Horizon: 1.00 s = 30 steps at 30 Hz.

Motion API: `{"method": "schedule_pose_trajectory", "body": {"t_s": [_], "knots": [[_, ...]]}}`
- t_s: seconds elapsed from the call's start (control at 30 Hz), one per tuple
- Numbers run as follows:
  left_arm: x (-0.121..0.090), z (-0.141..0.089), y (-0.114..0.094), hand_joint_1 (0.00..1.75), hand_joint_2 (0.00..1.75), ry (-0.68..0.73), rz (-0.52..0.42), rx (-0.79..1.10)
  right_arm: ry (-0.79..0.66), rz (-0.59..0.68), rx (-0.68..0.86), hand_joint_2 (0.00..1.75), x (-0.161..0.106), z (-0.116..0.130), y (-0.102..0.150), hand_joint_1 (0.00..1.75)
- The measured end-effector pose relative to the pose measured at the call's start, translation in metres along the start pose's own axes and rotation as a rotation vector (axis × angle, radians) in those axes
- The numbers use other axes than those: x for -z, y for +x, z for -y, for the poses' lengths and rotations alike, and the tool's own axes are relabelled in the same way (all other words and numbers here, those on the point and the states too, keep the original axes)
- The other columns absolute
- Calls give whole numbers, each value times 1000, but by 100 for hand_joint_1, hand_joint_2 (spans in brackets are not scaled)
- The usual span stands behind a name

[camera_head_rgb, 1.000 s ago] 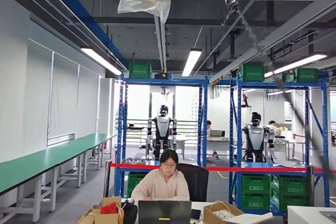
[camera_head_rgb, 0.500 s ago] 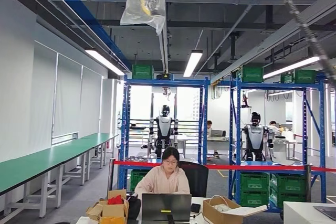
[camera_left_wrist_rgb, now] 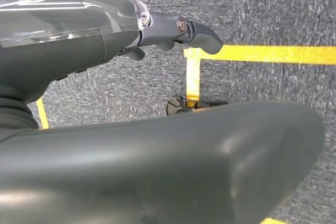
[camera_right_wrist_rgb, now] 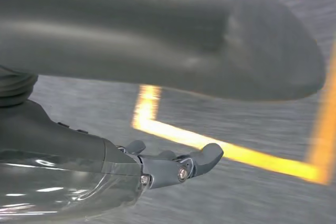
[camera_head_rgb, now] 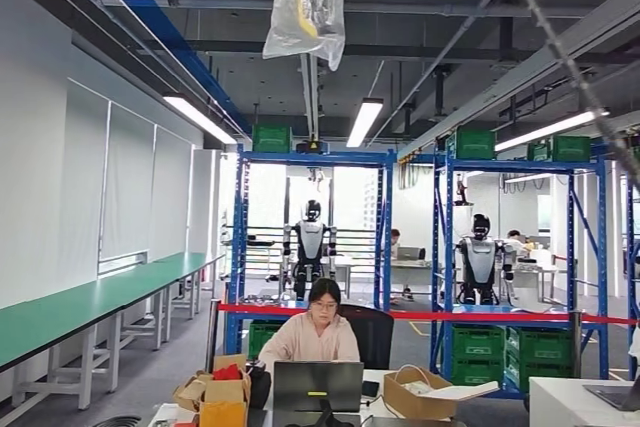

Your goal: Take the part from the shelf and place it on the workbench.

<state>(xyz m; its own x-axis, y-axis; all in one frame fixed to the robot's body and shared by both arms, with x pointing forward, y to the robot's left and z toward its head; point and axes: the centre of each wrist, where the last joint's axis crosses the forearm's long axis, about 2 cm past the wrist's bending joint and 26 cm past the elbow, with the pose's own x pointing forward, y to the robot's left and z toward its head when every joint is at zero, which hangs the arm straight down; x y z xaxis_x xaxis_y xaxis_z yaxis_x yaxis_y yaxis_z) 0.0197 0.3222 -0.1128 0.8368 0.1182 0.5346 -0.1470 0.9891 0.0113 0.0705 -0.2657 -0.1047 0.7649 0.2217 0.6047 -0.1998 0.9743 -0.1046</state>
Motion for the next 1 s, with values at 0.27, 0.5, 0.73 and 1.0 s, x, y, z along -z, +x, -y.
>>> {"method": "schedule_pose_trajectory", "body": {"t_s": [0.27,0.5,0.73,1.0], "knots": [[1,1,1,0,0,-13,-1,8,40,-329,-21,0,-12,-8,-23,0],[3,3,5,0,0,-19,8,1,53,-368,-31,0,-13,-7,-26,0],[4,5,7,0,0,-31,16,5,64,-381,-34,0,-14,-4,-29,0],[4,7,8,0,0,-35,20,3,62,-380,-21,0,-12,-2,-26,0]]}}
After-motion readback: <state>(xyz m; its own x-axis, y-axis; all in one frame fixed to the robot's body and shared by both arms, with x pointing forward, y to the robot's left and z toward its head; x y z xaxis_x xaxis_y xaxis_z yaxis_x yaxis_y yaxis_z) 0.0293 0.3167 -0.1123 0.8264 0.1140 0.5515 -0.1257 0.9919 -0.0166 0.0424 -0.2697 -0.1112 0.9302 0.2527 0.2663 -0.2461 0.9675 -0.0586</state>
